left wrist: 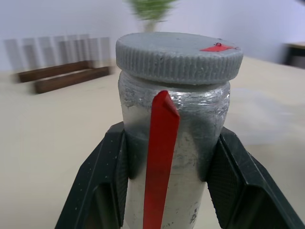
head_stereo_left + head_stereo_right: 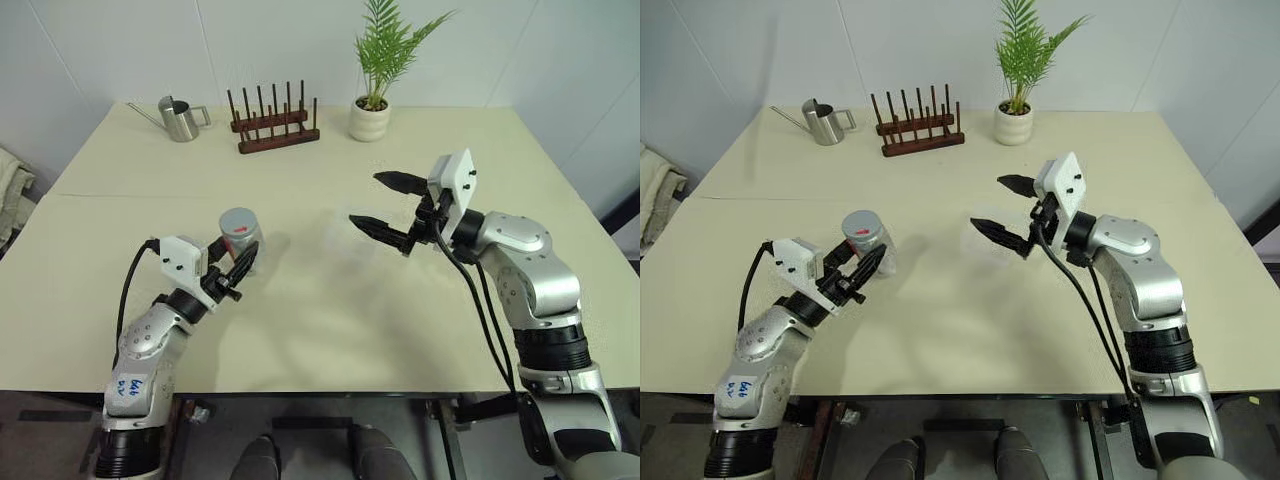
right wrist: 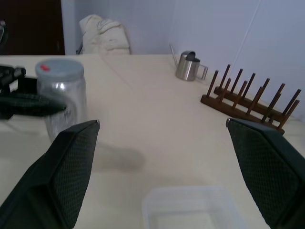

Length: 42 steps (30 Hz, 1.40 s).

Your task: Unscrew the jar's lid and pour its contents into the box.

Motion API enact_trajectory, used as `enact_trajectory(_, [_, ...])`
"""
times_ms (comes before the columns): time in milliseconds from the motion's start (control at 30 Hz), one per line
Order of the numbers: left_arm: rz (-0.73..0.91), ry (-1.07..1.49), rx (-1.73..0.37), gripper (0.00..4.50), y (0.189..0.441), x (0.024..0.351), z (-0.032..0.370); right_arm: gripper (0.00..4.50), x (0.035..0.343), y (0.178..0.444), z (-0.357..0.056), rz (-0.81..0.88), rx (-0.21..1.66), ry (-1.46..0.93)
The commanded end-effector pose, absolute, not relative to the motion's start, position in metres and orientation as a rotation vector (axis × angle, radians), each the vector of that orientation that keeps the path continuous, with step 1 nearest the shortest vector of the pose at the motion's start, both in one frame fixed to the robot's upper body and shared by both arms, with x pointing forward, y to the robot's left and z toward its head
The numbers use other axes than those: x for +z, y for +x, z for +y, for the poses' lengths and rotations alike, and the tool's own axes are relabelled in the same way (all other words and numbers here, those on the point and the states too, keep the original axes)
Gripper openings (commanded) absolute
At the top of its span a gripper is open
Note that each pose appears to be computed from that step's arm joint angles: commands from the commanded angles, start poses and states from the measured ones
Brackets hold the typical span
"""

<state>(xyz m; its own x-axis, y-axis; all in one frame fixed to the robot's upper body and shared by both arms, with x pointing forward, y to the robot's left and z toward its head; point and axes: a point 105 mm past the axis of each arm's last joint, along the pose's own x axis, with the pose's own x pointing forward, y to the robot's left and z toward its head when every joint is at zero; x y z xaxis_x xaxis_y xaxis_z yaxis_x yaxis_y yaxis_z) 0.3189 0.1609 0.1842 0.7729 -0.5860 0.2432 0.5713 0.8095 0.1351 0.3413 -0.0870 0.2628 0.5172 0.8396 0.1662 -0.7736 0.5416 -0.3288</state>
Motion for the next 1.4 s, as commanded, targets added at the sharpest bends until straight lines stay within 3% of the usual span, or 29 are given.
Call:
enact_trajectory(33, [-0.341,0.03,-0.831,1.85,0.308,0.207,0.142,4.5,0.287,0.321,-0.075,-0.397,0.934,-0.162])
enact_trajectory(267, [-0.252,0.052,-1.044,1.85,0.315,0.21,0.126,4.5,0.301,0.296,-0.041,-0.404,0.891,-0.066])
enact_trajectory(533, [-0.22,0.073,-1.196,1.85,0.321,0.21,0.106,4.5,0.285,0.285,-0.014,-0.315,0.868,-0.076])
enact_trajectory(1300, [-0.239,0.139,-1.235,1.85,0.318,0.215,0.1,4.5,0.258,0.29,-0.007,-0.218,0.871,-0.152])
enact_trajectory(1400, [-0.245,0.139,-1.238,1.85,0.319,0.215,0.098,3.85,0.257,0.291,-0.007,-0.219,0.868,-0.152])
